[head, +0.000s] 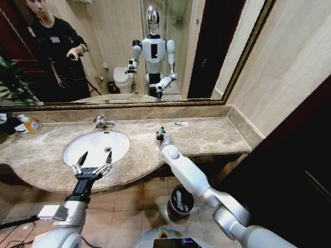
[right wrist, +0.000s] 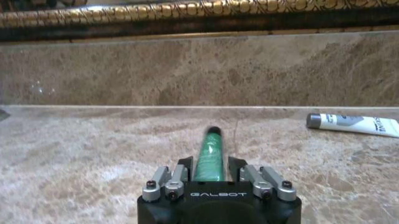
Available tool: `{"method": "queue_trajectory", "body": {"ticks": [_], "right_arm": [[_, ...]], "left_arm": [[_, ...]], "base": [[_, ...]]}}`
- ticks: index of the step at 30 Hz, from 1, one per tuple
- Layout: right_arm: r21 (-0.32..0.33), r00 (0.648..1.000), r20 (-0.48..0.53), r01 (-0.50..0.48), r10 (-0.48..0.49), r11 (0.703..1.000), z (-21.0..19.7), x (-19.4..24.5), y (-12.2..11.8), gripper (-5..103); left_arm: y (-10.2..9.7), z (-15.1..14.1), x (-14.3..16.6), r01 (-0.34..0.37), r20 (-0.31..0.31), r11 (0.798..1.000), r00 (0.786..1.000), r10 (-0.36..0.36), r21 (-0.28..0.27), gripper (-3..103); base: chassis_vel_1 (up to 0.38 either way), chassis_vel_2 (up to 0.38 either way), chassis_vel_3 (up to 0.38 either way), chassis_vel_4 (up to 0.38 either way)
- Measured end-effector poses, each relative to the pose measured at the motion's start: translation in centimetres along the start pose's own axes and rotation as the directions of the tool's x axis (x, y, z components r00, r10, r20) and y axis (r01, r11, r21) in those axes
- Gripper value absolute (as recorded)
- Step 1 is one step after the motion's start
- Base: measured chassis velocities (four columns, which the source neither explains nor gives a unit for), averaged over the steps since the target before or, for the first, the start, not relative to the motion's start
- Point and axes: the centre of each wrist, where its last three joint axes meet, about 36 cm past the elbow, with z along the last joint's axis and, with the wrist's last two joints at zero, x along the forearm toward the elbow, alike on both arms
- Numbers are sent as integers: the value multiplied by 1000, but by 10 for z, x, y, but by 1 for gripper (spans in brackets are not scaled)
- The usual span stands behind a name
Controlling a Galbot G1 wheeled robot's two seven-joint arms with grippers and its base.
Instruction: Pick up the trash from the sink and place it in the trash bin.
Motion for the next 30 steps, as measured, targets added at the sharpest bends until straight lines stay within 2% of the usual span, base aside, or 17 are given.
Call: {"method": "queue_trajectory", "body": {"ticks": [4, 6, 8, 11, 14, 19, 24, 26, 28, 30], "right_arm": [[24, 1000, 10, -3, 3, 1000, 5, 1, -3, 40], [36, 1000, 24, -7, 7, 999, 7, 2, -6, 32], [39, 999, 35, -9, 7, 999, 5, 4, -7, 32], [49, 997, 81, 2, -6, 999, -4, 17, -13, 17], [42, 994, 106, 11, -15, 999, -13, 29, -16, 11], [28, 988, 154, 13, -17, 1000, -26, 46, -19, 10], [43, 972, 225, 61, -70, 997, -35, 75, -33, 10], [63, 964, 240, 107, -119, 992, -33, 104, -46, 10], [65, 962, 239, 119, -131, 991, -32, 114, -51, 10], [67, 960, 230, 146, -158, 987, -23, 143, -66, 10]], "left_arm": [[0, 0, 0, 0, 0, 1000, 1000, 0, 0, 100], [0, 0, 0, 0, 0, 1000, 1000, 0, 0, 100], [0, 0, 0, 0, 0, 1000, 1000, 0, 0, 100], [0, 0, 0, 0, 0, 1000, 1000, 0, 0, 100], [0, 0, 0, 0, 0, 1000, 1000, 0, 0, 100], [0, 0, 0, 0, 0, 1000, 1000, 0, 0, 100], [0, 0, 0, 0, 0, 1000, 1000, 0, 0, 100], [0, 0, 0, 0, 0, 1000, 1000, 0, 0, 100], [0, 0, 0, 0, 0, 1000, 1000, 0, 0, 100], [0, 0, 0, 0, 0, 1000, 1000, 0, 0, 100]], "base": [[0, 0, 0, 0], [0, 0, 0, 0], [0, 0, 0, 0], [0, 0, 0, 0], [0, 0, 0, 0], [0, 0, 0, 0], [0, 0, 0, 0], [0, 0, 0, 0], [0, 0, 0, 0], [0, 0, 0, 0]]}}
